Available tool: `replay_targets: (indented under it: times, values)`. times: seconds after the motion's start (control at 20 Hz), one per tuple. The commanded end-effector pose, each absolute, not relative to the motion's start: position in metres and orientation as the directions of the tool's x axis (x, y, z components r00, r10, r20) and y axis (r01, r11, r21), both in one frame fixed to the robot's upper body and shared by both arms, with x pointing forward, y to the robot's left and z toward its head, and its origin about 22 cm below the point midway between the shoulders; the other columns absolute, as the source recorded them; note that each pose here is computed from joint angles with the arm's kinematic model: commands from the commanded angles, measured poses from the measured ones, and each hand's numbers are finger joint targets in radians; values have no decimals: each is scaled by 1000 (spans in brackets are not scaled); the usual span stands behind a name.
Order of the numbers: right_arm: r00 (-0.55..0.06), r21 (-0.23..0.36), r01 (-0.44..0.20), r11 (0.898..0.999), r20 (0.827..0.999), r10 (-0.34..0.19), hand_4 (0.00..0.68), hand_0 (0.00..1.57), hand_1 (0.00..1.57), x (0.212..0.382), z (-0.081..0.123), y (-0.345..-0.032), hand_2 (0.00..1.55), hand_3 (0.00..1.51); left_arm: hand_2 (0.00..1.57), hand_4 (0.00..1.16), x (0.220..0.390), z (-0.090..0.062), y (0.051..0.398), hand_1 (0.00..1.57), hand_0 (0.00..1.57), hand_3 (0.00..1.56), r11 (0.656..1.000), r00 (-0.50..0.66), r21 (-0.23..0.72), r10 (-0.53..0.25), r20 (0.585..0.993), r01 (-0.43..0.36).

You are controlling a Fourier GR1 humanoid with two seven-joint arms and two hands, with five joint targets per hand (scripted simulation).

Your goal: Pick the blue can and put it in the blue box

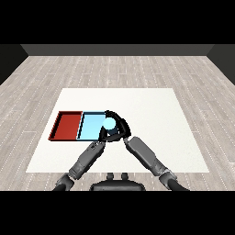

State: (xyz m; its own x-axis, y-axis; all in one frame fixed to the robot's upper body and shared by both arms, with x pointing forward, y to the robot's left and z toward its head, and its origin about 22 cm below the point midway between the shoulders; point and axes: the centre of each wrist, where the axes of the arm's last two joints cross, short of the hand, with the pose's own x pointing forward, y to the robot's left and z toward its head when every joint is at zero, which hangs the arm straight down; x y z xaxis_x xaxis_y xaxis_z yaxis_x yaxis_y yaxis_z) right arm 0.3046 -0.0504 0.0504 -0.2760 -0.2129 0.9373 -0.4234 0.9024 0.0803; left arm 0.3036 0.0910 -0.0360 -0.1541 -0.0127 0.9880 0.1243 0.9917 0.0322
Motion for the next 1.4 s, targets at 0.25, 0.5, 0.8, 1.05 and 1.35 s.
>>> replay_targets:
  times: [0.25, 0.5, 0.8, 1.05, 1.35]
  values:
    - [-243, 130, -419, 899, 938, -248, 0, 0, 0, 312, 60, -72, 0, 0, 1571, 1134, 300, -46, 80, 1571, 1571, 1504, 989, -168, 84, -64, 984, 120]
    - [-278, 120, -408, 905, 928, -248, 0, 0, 0, 299, 67, -83, 0, 0, 1571, 1133, 319, -30, 92, 1571, 1571, 1503, 989, -196, 119, -100, 976, 89]
    - [-320, 163, -353, 921, 904, -283, 0, 0, 0, 280, 75, -125, 0, 0, 1571, 1125, 308, -40, 110, 1571, 1571, 1493, 991, -191, 111, -95, 977, 72]
    - [-373, 191, -282, 940, 881, -291, 0, 0, 0, 247, 75, -175, 0, 0, 1571, 1130, 320, -45, 128, 1571, 1571, 1492, 986, -171, 156, -146, 974, 49]
    - [-434, 218, -179, 959, 858, -276, 0, 0, 0, 251, 75, -226, 0, 0, 1571, 1133, 331, -34, 158, 1571, 1571, 1506, 978, -115, 204, -207, 972, -34]
